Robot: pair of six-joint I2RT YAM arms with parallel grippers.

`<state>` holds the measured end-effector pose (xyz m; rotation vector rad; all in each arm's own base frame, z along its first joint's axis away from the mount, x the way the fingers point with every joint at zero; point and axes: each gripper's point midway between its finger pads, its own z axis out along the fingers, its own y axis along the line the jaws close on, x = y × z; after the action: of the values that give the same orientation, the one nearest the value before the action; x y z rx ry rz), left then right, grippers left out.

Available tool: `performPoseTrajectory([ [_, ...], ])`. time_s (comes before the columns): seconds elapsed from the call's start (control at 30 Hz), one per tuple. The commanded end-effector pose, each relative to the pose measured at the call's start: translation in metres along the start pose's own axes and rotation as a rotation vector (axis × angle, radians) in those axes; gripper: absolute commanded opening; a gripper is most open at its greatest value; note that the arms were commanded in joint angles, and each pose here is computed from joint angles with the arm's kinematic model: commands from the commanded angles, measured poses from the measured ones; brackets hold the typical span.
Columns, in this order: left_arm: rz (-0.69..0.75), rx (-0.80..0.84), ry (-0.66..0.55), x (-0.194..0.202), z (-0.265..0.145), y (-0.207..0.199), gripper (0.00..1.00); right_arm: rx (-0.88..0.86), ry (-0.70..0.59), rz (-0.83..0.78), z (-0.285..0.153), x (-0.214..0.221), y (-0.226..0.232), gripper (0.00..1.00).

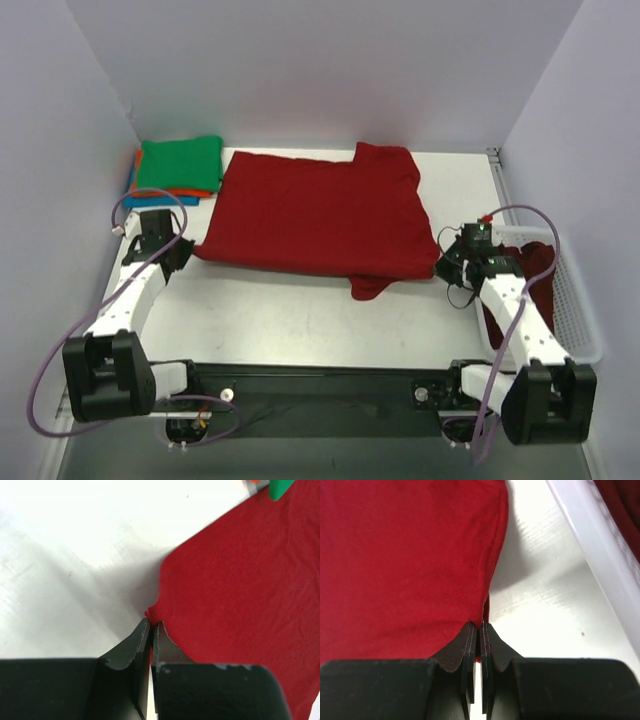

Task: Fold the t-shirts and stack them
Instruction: Flatten out the tshirt, then fold the flattened tshirt in 1/3 of the way

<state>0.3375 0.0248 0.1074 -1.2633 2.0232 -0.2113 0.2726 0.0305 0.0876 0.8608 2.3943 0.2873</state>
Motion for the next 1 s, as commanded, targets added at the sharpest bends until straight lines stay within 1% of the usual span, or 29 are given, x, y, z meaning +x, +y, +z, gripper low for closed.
performPoseTrajectory([
  [0.0, 0.035, -0.039, -0.051, -0.011, -0.017, 0.019, 0.00, 0.053, -0.020, -0.009, -0.018, 0.009, -0.023, 0.01],
  [0.13, 0.043, -0.029, -0.046, -0.005, -0.033, 0.030, 0.00, 0.028, -0.009, -0.004, -0.041, 0.023, -0.027, 0.01],
  [0.17, 0.054, -0.046, -0.033, -0.001, -0.036, 0.036, 0.00, 0.010, -0.026, -0.005, -0.048, 0.023, -0.026, 0.02],
  [0.23, 0.058, -0.035, -0.037, -0.001, -0.041, 0.037, 0.00, 0.010, -0.031, -0.006, -0.054, 0.025, -0.029, 0.04],
  [0.33, 0.053, -0.013, -0.042, -0.001, -0.037, 0.034, 0.00, 0.022, -0.048, -0.004, -0.052, 0.018, -0.027, 0.08],
  [0.37, 0.049, 0.000, -0.040, -0.001, -0.034, 0.029, 0.00, 0.043, -0.027, -0.002, -0.046, 0.017, -0.028, 0.08],
  [0.4, 0.048, 0.015, -0.039, -0.002, -0.032, 0.022, 0.00, 0.038, -0.035, 0.003, -0.041, 0.012, -0.023, 0.08],
  [0.47, 0.049, 0.004, -0.009, 0.006, -0.020, 0.016, 0.00, 0.067, -0.014, 0.004, -0.027, 0.008, -0.022, 0.08],
  [0.5, 0.061, -0.016, 0.011, 0.010, -0.011, 0.013, 0.00, 0.072, -0.026, 0.008, -0.021, 0.002, -0.020, 0.08],
  [0.53, 0.058, -0.028, 0.014, 0.012, -0.006, 0.011, 0.00, 0.103, -0.002, 0.007, -0.010, 0.001, -0.021, 0.08],
  [0.7, 0.075, -0.076, 0.055, 0.026, 0.021, 0.002, 0.00, 0.138, 0.017, 0.016, 0.015, -0.010, -0.014, 0.09],
  [0.97, 0.064, -0.074, 0.041, 0.015, 0.035, -0.020, 0.00, 0.176, 0.033, 0.017, 0.037, -0.024, -0.007, 0.08],
])
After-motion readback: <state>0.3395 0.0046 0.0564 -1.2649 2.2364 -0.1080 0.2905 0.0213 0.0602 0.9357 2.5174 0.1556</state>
